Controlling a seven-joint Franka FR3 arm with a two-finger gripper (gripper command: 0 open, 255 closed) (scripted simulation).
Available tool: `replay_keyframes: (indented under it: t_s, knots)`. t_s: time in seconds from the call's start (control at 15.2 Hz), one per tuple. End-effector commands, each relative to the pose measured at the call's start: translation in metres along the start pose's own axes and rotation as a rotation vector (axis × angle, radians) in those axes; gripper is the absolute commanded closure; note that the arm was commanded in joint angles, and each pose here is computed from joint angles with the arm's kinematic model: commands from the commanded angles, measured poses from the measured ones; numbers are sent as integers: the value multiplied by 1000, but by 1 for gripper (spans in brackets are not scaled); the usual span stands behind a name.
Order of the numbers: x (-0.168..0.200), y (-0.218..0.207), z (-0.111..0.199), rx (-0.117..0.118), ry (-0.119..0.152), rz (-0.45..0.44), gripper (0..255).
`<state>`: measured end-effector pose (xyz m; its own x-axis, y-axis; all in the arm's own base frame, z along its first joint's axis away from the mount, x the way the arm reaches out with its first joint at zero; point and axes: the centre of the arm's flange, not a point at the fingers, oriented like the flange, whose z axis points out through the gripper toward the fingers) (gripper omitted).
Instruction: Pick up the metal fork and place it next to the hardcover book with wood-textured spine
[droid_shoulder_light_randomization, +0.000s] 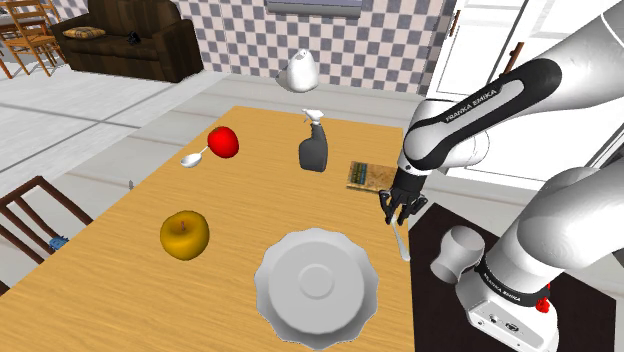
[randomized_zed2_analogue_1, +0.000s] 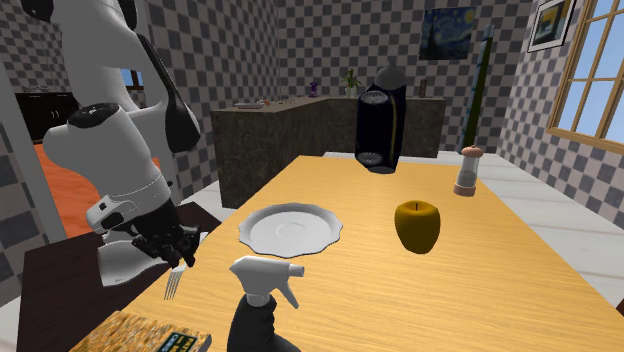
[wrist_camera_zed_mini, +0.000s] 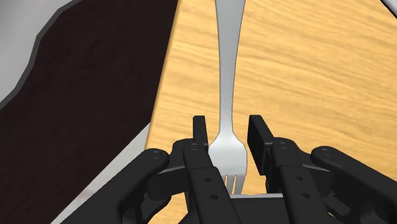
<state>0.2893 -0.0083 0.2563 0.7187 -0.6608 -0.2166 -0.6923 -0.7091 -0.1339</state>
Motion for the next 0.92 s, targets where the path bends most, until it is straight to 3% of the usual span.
replay_keyframes:
  t_s: [0.0, 0.07, 0.13, 0.46, 0.73, 0.86]
  knots:
    - [0, 2, 2, -3, -3, 2, 255]
    - [0, 2, 2, -3, -3, 2, 255]
    - [-1, 1, 1, -3, -3, 2, 0]
    - [0, 2, 2, -3, -3, 2, 0]
    - [0, 1, -48, -3, -3, 2, 0]
    - [0, 1, -48, -3, -3, 2, 0]
